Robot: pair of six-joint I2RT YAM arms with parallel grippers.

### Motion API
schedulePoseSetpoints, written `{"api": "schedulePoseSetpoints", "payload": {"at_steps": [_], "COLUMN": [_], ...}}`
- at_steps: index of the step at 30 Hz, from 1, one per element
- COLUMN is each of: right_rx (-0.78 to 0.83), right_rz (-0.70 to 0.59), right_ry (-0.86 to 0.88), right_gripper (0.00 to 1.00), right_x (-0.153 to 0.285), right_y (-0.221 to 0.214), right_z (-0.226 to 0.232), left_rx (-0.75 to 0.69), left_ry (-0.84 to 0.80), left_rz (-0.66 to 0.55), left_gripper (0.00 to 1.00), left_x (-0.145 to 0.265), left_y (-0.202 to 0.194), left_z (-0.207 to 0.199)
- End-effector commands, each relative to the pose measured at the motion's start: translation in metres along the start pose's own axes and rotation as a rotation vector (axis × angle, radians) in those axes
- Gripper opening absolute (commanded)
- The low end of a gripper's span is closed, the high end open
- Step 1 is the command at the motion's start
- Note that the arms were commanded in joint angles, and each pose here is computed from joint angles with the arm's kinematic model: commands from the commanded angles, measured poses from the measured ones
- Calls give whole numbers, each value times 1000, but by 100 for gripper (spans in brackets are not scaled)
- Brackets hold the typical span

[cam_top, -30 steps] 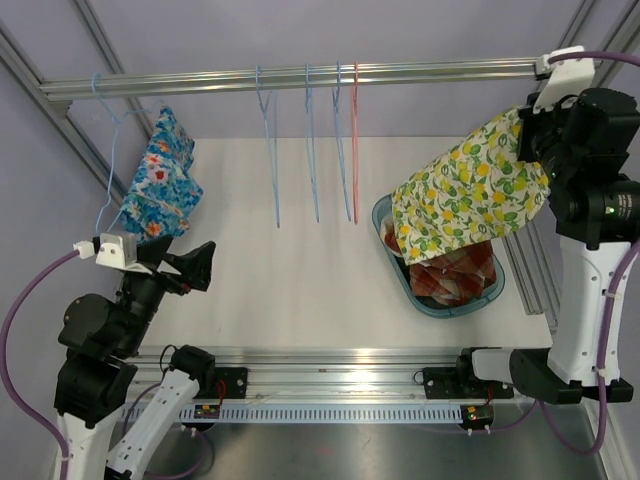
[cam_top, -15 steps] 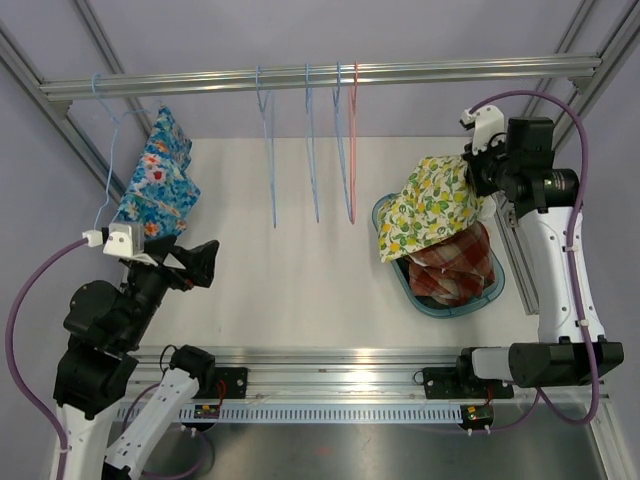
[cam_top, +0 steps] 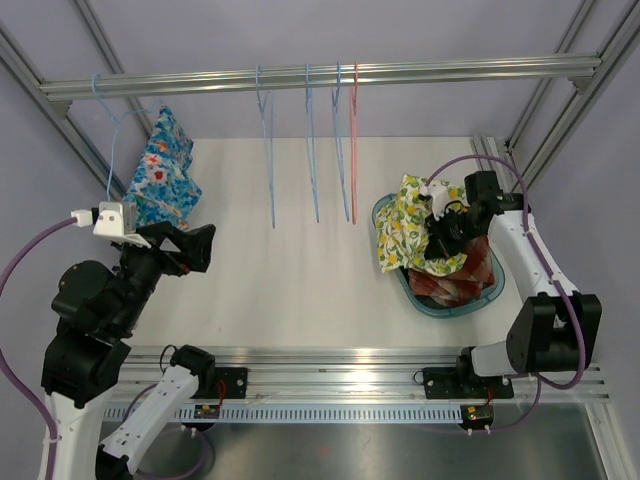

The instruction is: Remove the skirt from the hanger

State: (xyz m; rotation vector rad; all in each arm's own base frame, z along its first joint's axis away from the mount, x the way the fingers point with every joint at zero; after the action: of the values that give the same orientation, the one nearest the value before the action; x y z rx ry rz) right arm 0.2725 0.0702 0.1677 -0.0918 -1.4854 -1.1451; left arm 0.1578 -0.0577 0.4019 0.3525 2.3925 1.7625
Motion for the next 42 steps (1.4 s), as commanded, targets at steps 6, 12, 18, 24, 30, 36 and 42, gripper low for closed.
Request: {"api": "schedulePoseSetpoints", "payload": {"at_steps": [6,12,18,24,30,36,42], "right_rx": [-57,-49,31,64,85,123,141], "right_rz": [135,146,91,-18,-98,-151,-201], "right_ry": [77,51,10,-55,-48,-42,-37], "right_gripper": [0,7,42,68,71,72,73], "right_x": [-51,-56,-22,26,56,79,98], "right_y": [-53,-53,-34,2,23,37,52], "right_z": [-6,-16,-7,7,27,41,51], "left_rx": [22,23,27,34,19,-2,-32], "left_ry": [1,31,89,135,157,247,374], "left_rz": [-43,-72,-76,-82,-77,-60,17], "left_gripper": [99,99,99,99,99,99,99], "left_x": [-10,-12,-12,-13,-17,-21,-35], "left_y": [24,45,53,60,65,76,81], "left_z": [-7,-8,-1,4,5,15,28]}}
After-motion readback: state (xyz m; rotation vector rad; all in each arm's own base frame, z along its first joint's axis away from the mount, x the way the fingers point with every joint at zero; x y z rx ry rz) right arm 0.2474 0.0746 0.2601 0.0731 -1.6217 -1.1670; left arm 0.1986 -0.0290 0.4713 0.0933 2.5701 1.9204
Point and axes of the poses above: each gripper's point midway between its finger pads, its own x axis back along the fingers, its own z axis along the line the jaws close on, y = z × x, the point moved 2 cm from there along x, back along the fingers, and after that the axes turned 2 degrees about x, right-handed, at the moved point
